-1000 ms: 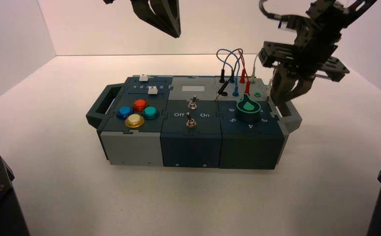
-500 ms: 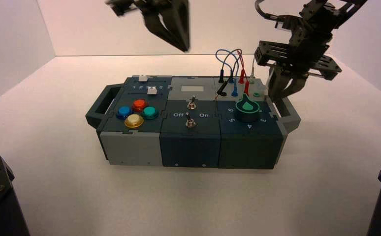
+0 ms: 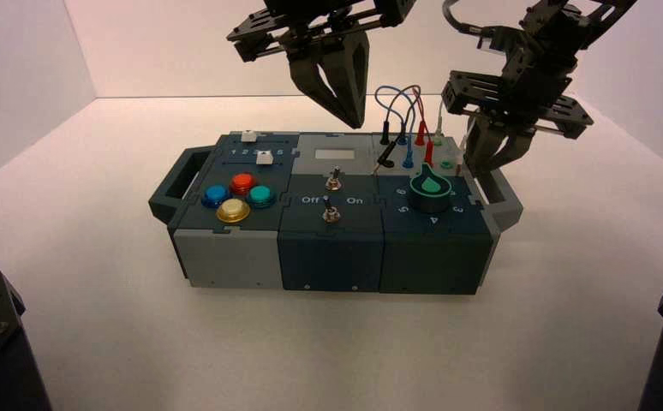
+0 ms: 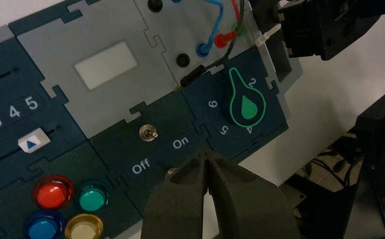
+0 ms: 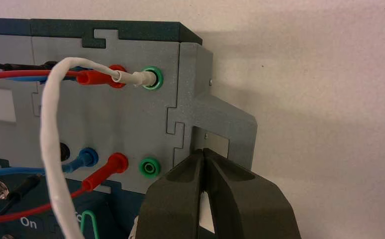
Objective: Flip the top switch off with the left gripper.
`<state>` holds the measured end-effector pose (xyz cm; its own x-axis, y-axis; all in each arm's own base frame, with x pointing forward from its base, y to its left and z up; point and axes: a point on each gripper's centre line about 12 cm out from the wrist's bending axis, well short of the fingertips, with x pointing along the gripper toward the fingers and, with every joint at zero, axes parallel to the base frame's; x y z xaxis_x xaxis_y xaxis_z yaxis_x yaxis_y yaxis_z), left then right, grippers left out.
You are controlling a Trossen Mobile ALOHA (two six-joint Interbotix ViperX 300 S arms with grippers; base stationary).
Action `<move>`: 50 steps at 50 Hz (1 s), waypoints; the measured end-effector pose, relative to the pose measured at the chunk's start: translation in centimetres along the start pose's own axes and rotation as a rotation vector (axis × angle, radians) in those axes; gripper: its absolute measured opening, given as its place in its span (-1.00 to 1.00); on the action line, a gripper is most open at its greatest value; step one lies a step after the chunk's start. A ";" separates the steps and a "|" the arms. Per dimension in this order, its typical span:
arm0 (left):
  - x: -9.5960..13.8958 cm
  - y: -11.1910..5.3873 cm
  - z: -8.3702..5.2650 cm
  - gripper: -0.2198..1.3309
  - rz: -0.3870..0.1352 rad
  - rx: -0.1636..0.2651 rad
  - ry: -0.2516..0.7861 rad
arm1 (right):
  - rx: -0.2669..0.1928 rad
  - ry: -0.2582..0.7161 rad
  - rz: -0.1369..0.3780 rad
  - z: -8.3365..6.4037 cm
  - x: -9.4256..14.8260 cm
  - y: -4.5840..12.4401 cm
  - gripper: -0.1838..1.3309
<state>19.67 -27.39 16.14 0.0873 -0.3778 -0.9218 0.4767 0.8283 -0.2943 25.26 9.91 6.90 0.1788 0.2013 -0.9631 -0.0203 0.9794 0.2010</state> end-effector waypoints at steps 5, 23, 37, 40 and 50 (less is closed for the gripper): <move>0.5 0.1 -0.1 -0.92 0.009 -0.014 0.027 | -0.001 0.002 0.000 0.0 0.0 0.0 -0.97; 3.3 0.3 0.3 -0.92 0.042 -0.044 0.112 | -0.004 0.003 -0.001 0.1 0.1 0.0 -0.97; 4.5 0.1 1.2 -0.92 0.049 -0.046 0.129 | -0.004 0.005 -0.001 0.1 0.1 0.1 -0.97; 4.7 0.2 1.1 -0.92 0.053 -0.046 0.137 | -0.006 0.005 -0.001 0.1 0.1 0.1 -0.97; 6.0 0.8 0.9 -0.92 0.072 -0.057 0.171 | -0.007 0.004 -0.002 0.1 0.1 0.1 -0.97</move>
<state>21.33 -29.36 10.60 -0.0327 -0.2453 -0.9689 0.4238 0.8746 -0.2357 25.38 10.02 6.81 0.1753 0.1996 -0.9641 -0.0269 0.9798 0.1980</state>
